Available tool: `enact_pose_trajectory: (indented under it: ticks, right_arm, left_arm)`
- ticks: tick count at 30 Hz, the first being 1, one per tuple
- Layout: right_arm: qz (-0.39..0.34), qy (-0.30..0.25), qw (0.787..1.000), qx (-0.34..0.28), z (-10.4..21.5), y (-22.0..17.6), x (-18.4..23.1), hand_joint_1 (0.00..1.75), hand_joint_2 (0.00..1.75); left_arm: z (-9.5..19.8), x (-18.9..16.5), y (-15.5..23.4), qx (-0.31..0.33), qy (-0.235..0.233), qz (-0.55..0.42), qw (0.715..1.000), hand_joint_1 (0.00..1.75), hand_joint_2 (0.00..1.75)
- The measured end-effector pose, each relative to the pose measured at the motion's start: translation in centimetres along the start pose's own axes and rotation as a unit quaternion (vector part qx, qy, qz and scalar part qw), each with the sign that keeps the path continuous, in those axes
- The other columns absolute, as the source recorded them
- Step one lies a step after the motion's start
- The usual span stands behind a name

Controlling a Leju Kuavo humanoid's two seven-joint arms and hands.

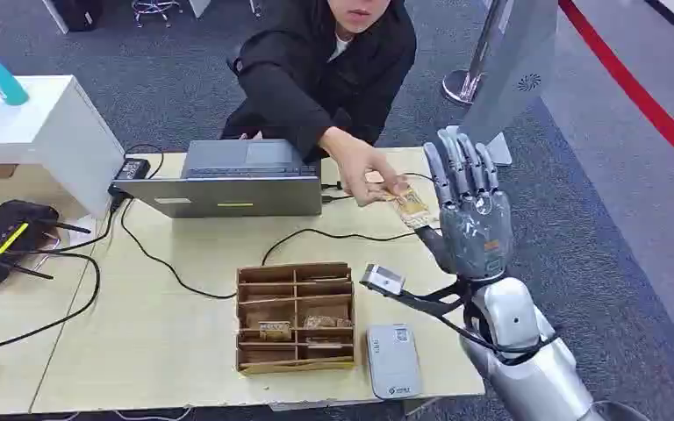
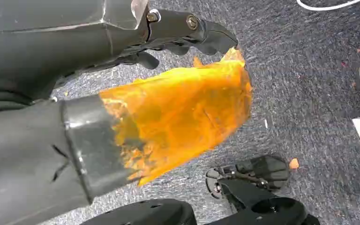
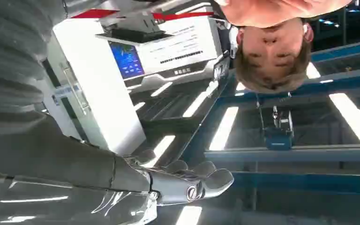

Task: Pass the card to the sensor for recognition and then transmit it.

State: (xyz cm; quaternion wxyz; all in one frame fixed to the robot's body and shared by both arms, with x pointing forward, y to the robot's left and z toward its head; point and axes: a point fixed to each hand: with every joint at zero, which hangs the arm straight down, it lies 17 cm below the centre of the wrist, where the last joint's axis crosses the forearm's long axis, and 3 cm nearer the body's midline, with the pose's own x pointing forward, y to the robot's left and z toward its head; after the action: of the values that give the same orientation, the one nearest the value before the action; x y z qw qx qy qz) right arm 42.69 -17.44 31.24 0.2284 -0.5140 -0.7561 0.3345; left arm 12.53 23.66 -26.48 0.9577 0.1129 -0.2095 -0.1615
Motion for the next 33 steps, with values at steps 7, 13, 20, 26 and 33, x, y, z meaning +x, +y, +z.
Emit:
enact_pose_trajectory:
  ticks: [7, 13, 20, 26, 33]
  right_arm:
    - [-0.002, 0.004, 1.0, 0.0, 0.38, -0.05, -0.25, 1.75, 1.75]
    - [-0.004, 0.003, 1.0, -0.004, 0.5, -0.26, -0.29, 1.75, 1.75]
    - [-0.008, 0.002, 1.0, -0.009, 0.54, -0.43, -0.25, 1.75, 1.75]
    - [-0.011, 0.001, 1.0, -0.009, 0.54, -0.43, -0.19, 1.75, 1.75]
    - [-0.017, -0.002, 1.0, -0.009, 0.55, -0.43, -0.05, 1.75, 1.75]
  left_arm:
    - [0.03, -0.12, -0.05, -0.001, 0.001, 0.0, 1.0, 0.0, 0.0]
    - [0.06, -0.26, -0.08, -0.002, 0.002, 0.0, 1.0, 0.0, 0.0]
    - [0.03, -0.37, 0.06, -0.001, 0.003, 0.0, 1.0, 0.0, 0.0]
    - [0.01, -0.42, 0.11, -0.002, 0.003, 0.003, 1.0, 0.0, 0.0]
    - [0.0, -0.46, 0.15, -0.003, 0.004, 0.004, 1.0, 0.0, 0.0]
